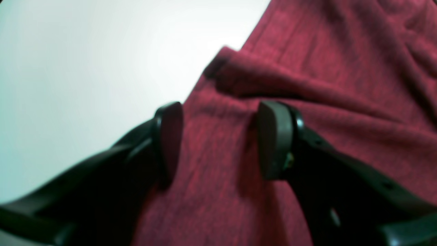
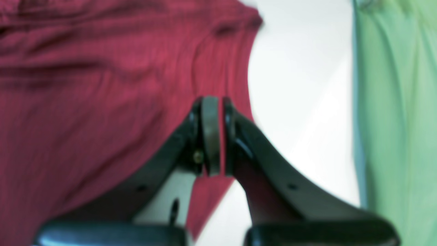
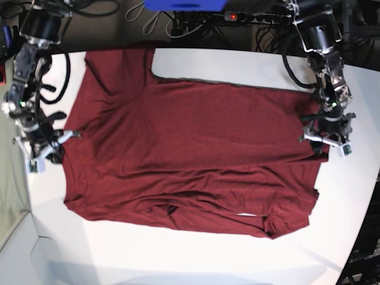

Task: Layout the t-shirt on the table in an organized manner, then fold the t-shirt properly

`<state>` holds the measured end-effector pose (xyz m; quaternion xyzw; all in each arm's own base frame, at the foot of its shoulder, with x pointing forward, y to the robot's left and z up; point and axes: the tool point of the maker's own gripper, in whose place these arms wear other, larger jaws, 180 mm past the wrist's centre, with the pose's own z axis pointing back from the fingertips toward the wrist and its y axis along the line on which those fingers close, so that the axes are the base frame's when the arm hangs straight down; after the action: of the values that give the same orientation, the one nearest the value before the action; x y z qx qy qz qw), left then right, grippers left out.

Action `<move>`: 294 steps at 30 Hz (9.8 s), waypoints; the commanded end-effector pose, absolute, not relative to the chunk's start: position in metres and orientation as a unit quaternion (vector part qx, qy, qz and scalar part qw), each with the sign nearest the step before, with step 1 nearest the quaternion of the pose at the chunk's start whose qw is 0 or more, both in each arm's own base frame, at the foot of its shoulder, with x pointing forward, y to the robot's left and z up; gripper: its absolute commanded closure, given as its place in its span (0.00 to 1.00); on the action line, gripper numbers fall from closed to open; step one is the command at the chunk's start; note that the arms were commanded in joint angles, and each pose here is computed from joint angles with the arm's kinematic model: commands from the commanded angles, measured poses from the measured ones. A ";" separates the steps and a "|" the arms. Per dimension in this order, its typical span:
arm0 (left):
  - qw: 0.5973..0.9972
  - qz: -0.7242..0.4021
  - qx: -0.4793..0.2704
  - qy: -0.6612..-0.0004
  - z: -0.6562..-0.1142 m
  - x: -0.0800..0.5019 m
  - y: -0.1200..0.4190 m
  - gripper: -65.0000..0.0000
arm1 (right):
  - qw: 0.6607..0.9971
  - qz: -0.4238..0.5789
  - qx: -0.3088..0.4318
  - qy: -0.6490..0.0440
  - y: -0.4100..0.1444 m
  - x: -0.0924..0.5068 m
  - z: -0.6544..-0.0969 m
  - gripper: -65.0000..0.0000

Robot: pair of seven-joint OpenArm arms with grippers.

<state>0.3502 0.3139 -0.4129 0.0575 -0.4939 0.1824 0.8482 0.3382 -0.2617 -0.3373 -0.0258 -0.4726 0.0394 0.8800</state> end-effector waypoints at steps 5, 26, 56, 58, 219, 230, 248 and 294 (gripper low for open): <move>0.815 0.165 0.066 -0.552 -0.368 0.359 0.313 0.48 | 0.882 0.047 -0.011 -0.469 -0.227 0.292 -0.332 0.97; 0.840 0.090 -0.140 -0.516 -0.321 0.303 0.151 0.48 | 0.914 0.093 0.056 -0.390 -0.157 0.241 -0.375 0.98; 0.875 -0.085 -0.220 -0.422 -0.358 0.291 0.041 0.48 | 0.953 0.008 0.014 -0.304 -0.202 0.142 -0.404 0.56; 0.874 -0.088 -0.217 -0.425 -0.356 0.294 0.042 0.48 | 0.952 0.006 0.016 -0.304 -0.200 0.142 -0.404 0.56; 0.891 -0.082 -0.190 -0.403 -0.298 0.274 0.158 0.99 | 0.858 0.114 0.015 -0.500 -0.226 0.384 -0.297 0.56; 0.862 -0.033 -0.171 -0.476 -0.241 0.261 0.245 0.99 | 0.851 0.153 0.063 -0.499 -0.168 0.390 -0.303 0.56; 0.863 -0.014 -0.178 -0.472 -0.248 0.250 0.248 0.99 | 0.842 0.189 0.117 -0.491 -0.104 0.404 -0.306 0.56; 0.866 -0.007 -0.205 -0.457 -0.262 0.244 0.231 1.00 | 0.885 0.081 0.197 -0.415 -0.077 0.459 -0.379 0.54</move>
<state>0.2392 0.2309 -0.2732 -0.2035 -0.4400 -0.0009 0.8747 0.4423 -0.0787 -0.4020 0.1915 -0.3818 0.0819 0.9005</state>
